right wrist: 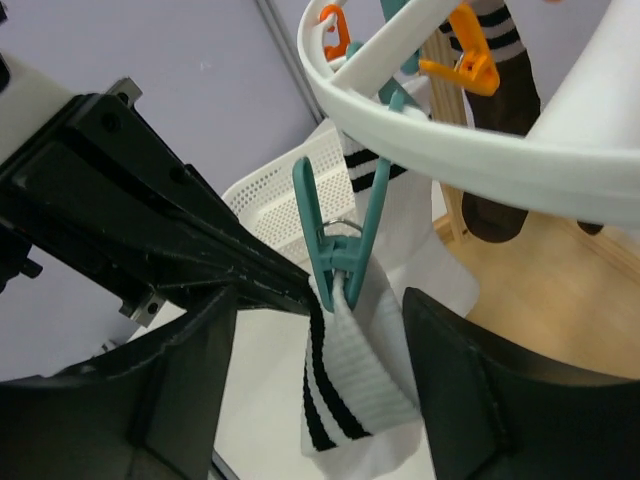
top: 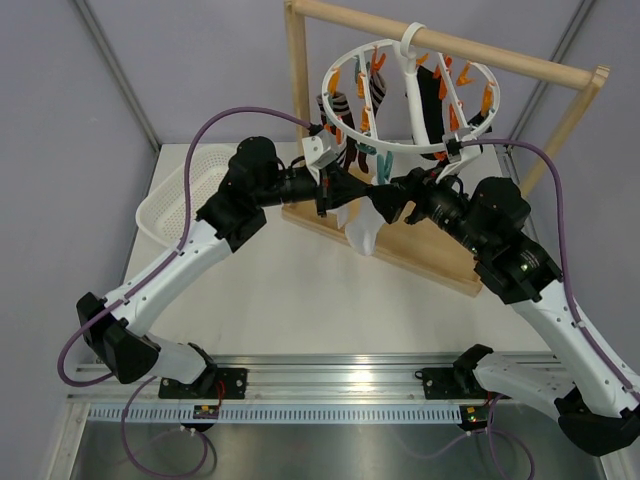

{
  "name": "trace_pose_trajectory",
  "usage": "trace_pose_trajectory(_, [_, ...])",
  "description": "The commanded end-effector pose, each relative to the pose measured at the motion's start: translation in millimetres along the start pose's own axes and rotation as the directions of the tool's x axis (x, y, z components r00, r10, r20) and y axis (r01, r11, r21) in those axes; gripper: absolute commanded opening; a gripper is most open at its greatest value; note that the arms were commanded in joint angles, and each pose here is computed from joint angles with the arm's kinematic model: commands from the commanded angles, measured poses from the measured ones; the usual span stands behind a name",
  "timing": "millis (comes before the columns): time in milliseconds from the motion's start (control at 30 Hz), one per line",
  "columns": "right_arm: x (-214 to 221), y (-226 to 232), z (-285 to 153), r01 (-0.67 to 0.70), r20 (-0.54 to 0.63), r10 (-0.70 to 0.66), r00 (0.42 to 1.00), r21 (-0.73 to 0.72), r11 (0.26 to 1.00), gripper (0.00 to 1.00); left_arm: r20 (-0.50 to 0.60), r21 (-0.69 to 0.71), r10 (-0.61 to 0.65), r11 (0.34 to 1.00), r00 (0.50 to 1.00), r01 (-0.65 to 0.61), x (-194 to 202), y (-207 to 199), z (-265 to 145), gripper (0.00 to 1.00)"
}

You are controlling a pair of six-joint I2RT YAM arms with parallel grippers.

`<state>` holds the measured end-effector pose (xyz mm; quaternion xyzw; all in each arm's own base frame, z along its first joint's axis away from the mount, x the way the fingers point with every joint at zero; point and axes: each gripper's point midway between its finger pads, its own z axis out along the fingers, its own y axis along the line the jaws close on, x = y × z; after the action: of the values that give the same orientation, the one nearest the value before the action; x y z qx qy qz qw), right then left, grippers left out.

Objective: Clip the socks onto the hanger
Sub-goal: Clamp the sock onto the hanger, then reset both arms

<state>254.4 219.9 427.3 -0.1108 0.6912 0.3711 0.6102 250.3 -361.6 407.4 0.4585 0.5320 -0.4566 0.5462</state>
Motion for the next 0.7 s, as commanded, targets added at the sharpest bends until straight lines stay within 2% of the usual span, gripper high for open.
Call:
trace_pose_trajectory(0, [-9, 12, -13, 0.000, 0.000, 0.000, 1.000, -0.035, 0.999, 0.77, 0.049, -0.015, 0.012, 1.000, 0.999, -0.011, -12, 6, 3, 0.00])
trace_pose_trajectory(100, [-13, 13, -18, 0.002, 0.001, -0.001, 1.000, -0.026, 1.000, 0.83, 0.048, -0.026, -0.001, 1.000, 0.999, 0.003, -11, 8, 3, 0.00])
trace_pose_trajectory(200, [-15, 9, -22, 0.010, -0.002, -0.010, 1.000, 0.000, 1.000, 0.86, 0.040, -0.050, -0.026, 0.998, 0.999, 0.028, -9, 12, 2, 0.13])
trace_pose_trajectory(233, [-16, 8, -24, 0.014, -0.001, -0.014, 1.000, 0.010, 1.000, 0.87, 0.035, -0.056, -0.037, 0.998, 0.999, 0.039, -8, 14, 2, 0.32])
trace_pose_trajectory(267, [-15, 3, -26, 0.015, -0.004, -0.015, 1.000, 0.037, 0.999, 0.88, 0.029, -0.067, -0.049, 0.996, 0.998, 0.051, -7, 16, 1, 0.39])
trace_pose_trajectory(300, [-16, 1, -27, 0.021, -0.001, -0.021, 1.000, 0.048, 0.999, 0.89, 0.011, -0.095, -0.083, 0.992, 0.996, 0.084, -1, 20, -1, 0.51])
trace_pose_trajectory(333, [-15, -2, -30, 0.032, -0.005, -0.031, 0.999, 0.062, 0.998, 0.90, 0.005, -0.108, -0.095, 0.990, 0.995, 0.095, -1, 22, -4, 0.72])
trace_pose_trajectory(433, [-17, -14, -39, 0.050, 0.000, -0.051, 0.999, 0.129, 0.990, 0.92, -0.018, -0.175, -0.139, 0.975, 0.990, 0.134, 6, 28, -13, 0.96])
trace_pose_trajectory(467, [-21, -19, -44, 0.057, 0.015, -0.060, 0.998, 0.162, 0.985, 0.92, -0.015, -0.198, -0.141, 0.971, 0.990, 0.135, 4, 26, -21, 0.99])
trace_pose_trajectory(567, [-24, -37, -58, 0.076, 0.031, -0.087, 0.996, 0.258, 0.963, 0.94, -0.042, -0.334, -0.179, 0.930, 0.983, 0.154, 8, 35, -45, 0.99])
trace_pose_trajectory(600, [-25, -42, -63, 0.089, 0.033, -0.102, 0.994, 0.288, 0.954, 0.94, -0.069, -0.418, -0.216, 0.893, 0.974, 0.168, 18, 42, -58, 0.99])
trace_pose_trajectory(667, [-30, -53, -78, 0.099, 0.050, -0.125, 0.991, 0.353, 0.930, 0.95, -0.057, -0.516, -0.250, 0.836, 0.967, 0.186, 17, 46, -82, 0.99])
